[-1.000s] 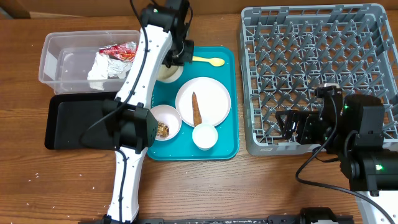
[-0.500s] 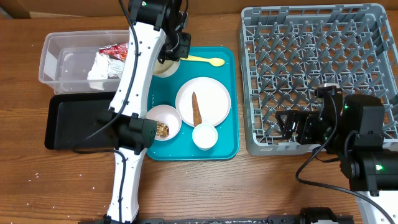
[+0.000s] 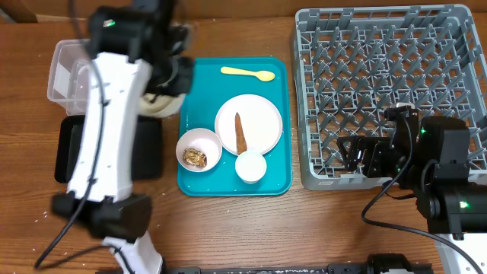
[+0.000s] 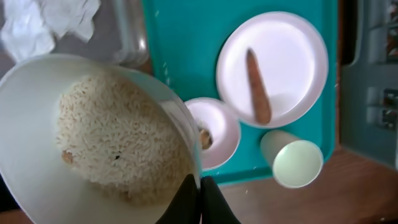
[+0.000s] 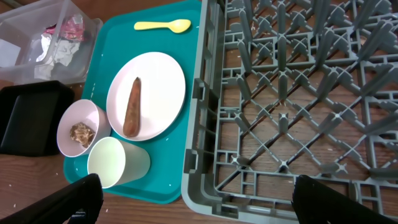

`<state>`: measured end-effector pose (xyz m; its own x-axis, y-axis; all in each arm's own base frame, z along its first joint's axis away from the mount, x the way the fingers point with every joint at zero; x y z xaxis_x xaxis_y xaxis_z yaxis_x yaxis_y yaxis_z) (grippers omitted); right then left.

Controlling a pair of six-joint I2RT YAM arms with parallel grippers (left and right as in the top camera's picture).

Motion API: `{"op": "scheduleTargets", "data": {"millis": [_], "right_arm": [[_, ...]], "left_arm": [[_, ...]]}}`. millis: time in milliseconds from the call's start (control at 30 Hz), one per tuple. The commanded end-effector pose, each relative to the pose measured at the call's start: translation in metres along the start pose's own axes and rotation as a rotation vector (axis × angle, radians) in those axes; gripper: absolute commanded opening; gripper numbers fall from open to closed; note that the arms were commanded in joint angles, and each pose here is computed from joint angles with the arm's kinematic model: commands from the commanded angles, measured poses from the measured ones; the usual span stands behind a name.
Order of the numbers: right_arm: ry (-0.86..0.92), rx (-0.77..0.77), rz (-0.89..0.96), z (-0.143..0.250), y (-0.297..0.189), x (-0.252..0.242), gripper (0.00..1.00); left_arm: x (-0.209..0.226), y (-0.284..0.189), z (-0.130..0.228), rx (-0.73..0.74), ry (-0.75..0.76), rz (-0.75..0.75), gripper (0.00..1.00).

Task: Sort waste into correct bins and load items into the dishwasher
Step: 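Lift the rice bowl with the left gripper over the black tray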

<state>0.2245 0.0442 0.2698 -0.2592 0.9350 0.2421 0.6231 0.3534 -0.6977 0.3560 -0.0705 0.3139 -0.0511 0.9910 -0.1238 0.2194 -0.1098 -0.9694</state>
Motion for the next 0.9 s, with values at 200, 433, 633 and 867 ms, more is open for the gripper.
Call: {"op": "scheduleTargets", "data": {"millis": [200,433,633,867], "right_arm": [[0.001,-0.011,-0.004,-0.004,-0.004,0.002,1.00],[0.001,-0.011,-0.004,-0.004,-0.004,0.002,1.00],[0.000,-0.012,-0.004,-0.004,-0.004,0.002,1.00],[0.001,-0.011,-0.004,-0.004,-0.004,0.002,1.00]], "left_arm": [[0.074,0.011,0.052,0.127,-0.077,0.191,0.04],[0.121,0.051,0.051,0.082,-0.216,0.362,0.04],[0.150,0.082,0.052,-0.018,-0.321,0.536,0.04],[0.171,0.086,0.053,-0.178,-0.415,0.779,0.04]]}}
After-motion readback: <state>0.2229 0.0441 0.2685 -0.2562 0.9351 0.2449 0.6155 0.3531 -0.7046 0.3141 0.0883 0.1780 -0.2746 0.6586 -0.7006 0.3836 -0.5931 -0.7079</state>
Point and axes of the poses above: each gripper's point midway between its finger pads, its own y axis out along the fingers, its own x axis along the line the jaws close on, z = x × y, the point moved 5 cm from there along -y, back along the fingers, and after that the axes turned 10 degrees about -y, right-handed, at the moved point
